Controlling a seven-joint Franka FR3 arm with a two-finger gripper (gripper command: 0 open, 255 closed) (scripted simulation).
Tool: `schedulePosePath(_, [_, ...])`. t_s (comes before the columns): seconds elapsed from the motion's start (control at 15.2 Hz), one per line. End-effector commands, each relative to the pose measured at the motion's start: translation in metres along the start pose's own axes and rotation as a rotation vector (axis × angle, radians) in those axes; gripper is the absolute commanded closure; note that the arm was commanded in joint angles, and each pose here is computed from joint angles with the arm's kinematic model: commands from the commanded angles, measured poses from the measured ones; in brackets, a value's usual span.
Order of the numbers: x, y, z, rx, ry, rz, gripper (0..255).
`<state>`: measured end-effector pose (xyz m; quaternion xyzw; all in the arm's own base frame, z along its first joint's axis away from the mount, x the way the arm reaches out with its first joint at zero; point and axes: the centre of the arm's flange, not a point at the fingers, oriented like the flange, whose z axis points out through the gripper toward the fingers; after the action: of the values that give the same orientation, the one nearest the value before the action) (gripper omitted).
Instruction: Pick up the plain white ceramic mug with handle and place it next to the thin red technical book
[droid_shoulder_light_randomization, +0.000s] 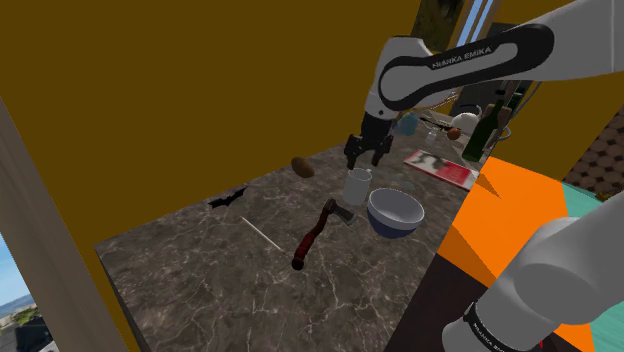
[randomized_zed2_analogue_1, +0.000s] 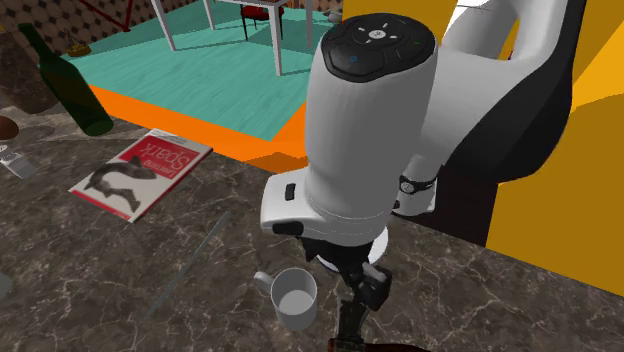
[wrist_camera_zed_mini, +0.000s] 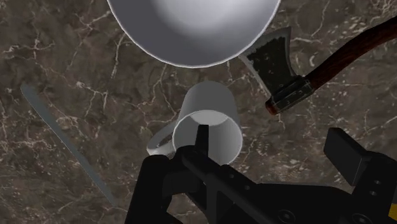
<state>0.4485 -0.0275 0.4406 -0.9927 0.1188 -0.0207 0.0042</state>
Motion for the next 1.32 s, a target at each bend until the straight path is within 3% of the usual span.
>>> schedulePosePath(0.0, [0.020,0.004,0.017,-0.010,0.016,0.013,0])
schedulePosePath(0.13, [0.038,0.007,0.030,-0.020,0.030,0.025,0])
schedulePosePath(0.66, [0.040,0.008,0.070,-0.020,0.030,0.025,0])
schedulePosePath(1.19, [0.040,0.008,0.070,-0.020,0.030,0.025,0])
schedulePosePath(1.25, [0.040,0.008,0.070,-0.020,0.030,0.025,255])
